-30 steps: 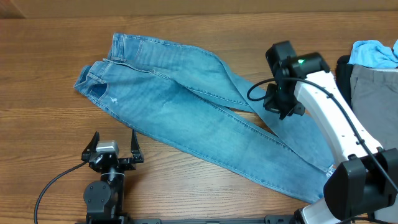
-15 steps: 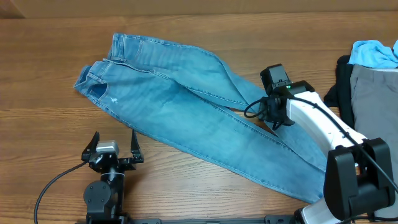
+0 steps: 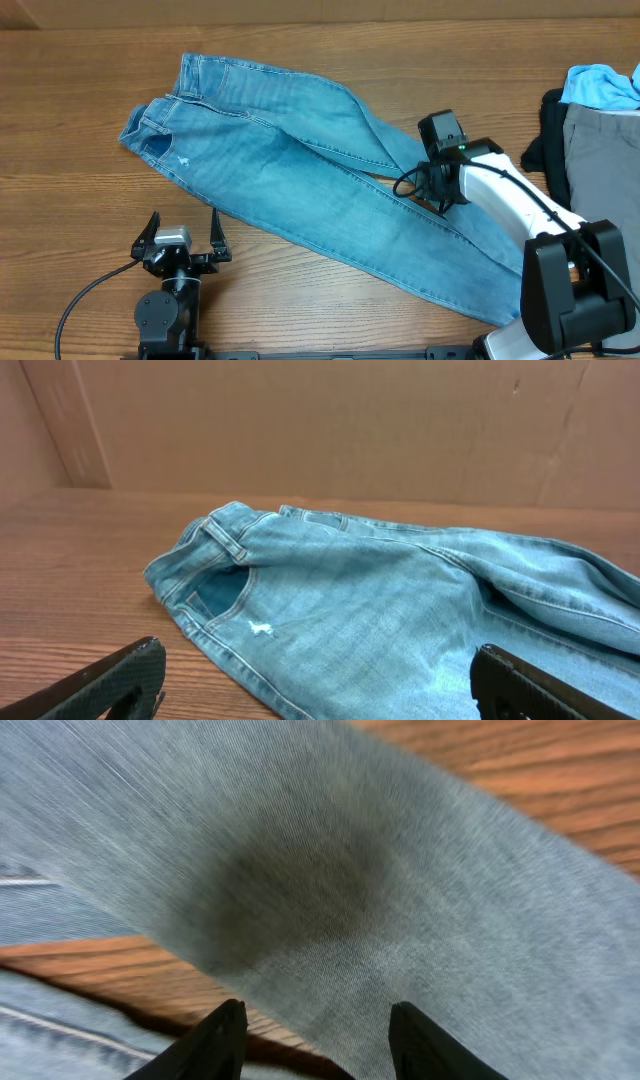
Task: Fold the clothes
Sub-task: 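Lower the right gripper onto the jeans' right leg near the knee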
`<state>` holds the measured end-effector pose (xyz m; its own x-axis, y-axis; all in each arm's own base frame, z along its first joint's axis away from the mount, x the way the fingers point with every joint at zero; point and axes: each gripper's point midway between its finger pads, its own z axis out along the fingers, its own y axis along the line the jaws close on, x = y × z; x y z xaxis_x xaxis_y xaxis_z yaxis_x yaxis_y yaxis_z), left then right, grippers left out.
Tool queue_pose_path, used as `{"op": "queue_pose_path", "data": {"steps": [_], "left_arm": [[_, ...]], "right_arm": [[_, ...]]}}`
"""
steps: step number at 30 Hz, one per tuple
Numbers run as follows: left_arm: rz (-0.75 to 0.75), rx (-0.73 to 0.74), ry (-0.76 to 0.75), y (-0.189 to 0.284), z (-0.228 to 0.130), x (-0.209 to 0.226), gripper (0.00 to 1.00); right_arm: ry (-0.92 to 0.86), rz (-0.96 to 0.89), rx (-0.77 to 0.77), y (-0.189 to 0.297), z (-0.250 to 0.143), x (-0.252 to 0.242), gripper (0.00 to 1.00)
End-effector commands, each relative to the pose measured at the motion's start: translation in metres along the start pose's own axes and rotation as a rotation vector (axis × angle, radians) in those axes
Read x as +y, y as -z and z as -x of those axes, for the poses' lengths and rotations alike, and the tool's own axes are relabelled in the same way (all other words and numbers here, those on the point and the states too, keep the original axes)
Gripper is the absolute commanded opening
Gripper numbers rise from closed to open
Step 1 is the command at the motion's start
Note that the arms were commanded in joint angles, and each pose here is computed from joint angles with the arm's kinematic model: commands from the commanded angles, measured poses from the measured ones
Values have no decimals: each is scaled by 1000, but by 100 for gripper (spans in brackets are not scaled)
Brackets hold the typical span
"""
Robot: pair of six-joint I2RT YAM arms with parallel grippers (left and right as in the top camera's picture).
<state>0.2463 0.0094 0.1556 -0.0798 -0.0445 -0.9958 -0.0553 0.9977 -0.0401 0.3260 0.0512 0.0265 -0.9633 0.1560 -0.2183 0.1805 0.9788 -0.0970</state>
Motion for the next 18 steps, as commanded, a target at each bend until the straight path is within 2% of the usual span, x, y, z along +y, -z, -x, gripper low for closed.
{"op": "queue_pose_path", "data": {"steps": [1, 10, 18], "left_arm": [[2, -10, -22, 0, 1, 0, 100], [2, -10, -22, 0, 1, 0, 100], [2, -10, -22, 0, 1, 0, 100]], "right_arm": [[6, -12, 0, -12, -12, -5, 49], [42, 1, -43, -25, -12, -4, 49], [50, -12, -6, -25, -21, -7, 49]]}}
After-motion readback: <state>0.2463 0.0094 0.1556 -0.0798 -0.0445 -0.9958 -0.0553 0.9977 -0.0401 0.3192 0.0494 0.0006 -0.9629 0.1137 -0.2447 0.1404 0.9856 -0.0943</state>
